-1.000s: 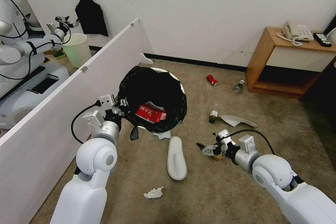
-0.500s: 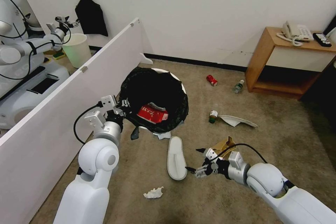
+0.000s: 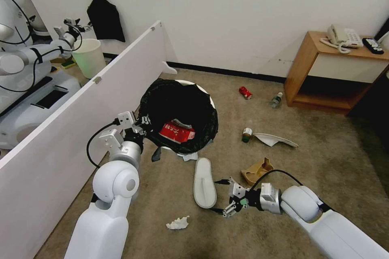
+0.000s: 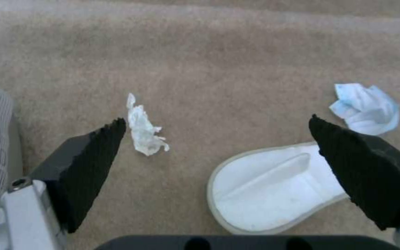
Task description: Pick up the trash bin, then pick up the garbage from the floor and place it into the trash bin.
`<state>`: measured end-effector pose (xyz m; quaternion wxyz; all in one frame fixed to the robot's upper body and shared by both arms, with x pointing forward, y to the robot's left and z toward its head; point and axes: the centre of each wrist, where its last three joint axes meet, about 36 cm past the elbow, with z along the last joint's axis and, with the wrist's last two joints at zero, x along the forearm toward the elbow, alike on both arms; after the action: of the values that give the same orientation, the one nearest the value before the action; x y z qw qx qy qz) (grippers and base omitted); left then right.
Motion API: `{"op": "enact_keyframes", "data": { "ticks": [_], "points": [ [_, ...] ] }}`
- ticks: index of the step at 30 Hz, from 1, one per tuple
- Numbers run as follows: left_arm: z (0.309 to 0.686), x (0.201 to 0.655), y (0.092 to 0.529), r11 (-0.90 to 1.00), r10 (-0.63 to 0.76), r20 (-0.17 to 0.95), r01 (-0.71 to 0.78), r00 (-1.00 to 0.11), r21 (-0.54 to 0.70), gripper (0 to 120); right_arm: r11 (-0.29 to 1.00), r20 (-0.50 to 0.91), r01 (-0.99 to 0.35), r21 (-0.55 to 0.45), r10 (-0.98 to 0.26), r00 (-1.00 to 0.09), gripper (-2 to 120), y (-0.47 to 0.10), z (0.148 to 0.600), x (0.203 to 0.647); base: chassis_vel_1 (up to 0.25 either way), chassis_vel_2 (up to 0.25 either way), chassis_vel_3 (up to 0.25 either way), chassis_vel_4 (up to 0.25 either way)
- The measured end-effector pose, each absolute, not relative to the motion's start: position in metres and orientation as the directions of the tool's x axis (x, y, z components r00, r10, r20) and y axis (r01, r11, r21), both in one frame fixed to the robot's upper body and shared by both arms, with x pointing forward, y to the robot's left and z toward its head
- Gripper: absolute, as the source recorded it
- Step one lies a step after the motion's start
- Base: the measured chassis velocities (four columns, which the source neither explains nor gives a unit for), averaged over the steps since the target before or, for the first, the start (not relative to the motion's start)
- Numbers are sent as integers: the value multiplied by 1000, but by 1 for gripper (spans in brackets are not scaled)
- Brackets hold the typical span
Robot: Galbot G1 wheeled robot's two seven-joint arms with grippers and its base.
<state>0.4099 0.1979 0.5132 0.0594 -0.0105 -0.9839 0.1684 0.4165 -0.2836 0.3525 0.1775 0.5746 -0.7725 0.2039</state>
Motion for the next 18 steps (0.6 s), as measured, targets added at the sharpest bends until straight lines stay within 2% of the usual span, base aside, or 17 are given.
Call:
{"op": "enact_keyframes", "data": {
  "ticks": [18],
  "points": [
    [508, 410, 189, 943, 53, 112, 13, -992, -333, 4, 124, 549, -991, -51, -825, -132, 100, -240, 311, 432, 0, 0, 0, 0]
  ]
}}
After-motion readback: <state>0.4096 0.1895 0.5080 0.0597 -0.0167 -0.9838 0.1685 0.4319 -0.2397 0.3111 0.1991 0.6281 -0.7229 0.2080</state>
